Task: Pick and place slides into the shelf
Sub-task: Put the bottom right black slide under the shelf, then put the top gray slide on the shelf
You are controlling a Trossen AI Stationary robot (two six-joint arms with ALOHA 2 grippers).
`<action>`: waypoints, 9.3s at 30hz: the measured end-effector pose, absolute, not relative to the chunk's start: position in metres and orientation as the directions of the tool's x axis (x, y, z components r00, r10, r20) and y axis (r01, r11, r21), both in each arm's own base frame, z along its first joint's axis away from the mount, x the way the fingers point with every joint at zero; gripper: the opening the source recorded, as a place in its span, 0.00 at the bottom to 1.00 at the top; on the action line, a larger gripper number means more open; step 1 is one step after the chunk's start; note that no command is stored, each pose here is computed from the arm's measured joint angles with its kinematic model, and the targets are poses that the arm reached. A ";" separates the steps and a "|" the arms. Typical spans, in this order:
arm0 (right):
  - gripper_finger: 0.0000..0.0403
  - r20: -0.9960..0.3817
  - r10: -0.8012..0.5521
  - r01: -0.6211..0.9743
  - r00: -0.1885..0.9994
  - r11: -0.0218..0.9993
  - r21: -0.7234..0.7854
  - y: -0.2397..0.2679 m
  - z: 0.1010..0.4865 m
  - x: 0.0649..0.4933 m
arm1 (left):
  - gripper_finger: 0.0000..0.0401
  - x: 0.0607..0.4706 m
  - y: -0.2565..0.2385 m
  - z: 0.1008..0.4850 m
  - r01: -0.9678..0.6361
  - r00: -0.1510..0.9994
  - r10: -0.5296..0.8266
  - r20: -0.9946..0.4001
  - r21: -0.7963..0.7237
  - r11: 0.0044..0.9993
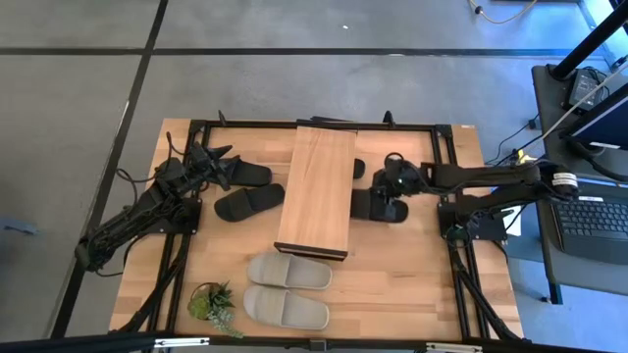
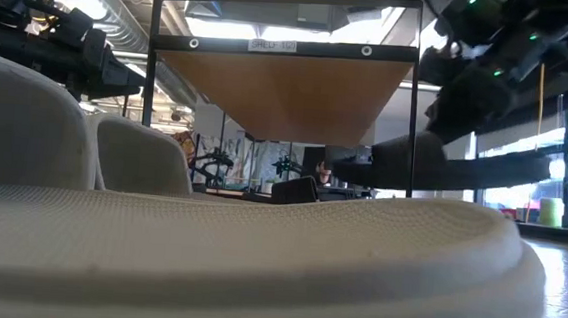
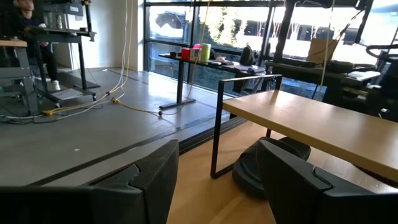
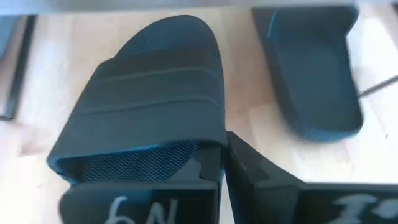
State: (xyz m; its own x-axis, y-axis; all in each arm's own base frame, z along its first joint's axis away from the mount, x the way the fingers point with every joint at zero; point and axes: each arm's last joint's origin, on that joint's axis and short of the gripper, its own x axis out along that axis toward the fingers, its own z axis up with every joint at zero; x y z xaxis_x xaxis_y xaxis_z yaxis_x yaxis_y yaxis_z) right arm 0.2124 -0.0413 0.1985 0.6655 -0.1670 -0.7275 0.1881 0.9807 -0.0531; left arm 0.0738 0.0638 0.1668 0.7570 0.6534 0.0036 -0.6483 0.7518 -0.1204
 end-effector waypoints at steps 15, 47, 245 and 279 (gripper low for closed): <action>0.02 -0.640 -0.142 0.149 0.755 0.988 -0.043 -0.091 0.151 0.257 | 0.52 0.074 0.064 0.167 -0.648 0.757 0.653 0.003 -0.120 0.752; 0.20 -0.593 -0.110 0.087 0.797 0.994 -0.068 -0.119 0.129 0.305 | 0.52 0.074 0.064 0.167 -0.648 0.757 0.654 0.003 -0.120 0.752; 0.24 -0.395 0.192 -0.139 0.898 0.977 0.159 0.104 0.200 0.213 | 0.42 0.196 -0.177 0.150 0.453 0.704 0.132 -0.698 0.584 0.673; 0.24 -0.398 0.191 -0.138 0.897 0.978 0.158 0.104 0.200 0.213 | 0.02 0.213 -0.171 0.138 0.445 0.694 0.153 -0.703 0.586 0.677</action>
State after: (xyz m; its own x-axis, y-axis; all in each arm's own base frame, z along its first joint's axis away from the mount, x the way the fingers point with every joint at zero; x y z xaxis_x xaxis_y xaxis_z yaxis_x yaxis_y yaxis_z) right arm 0.2126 0.1042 0.2000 0.8974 0.1910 -0.3978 -0.1380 0.9777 0.1580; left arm 0.2130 -0.1706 0.1379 0.6941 0.1528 -0.7035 0.4447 0.6774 0.5859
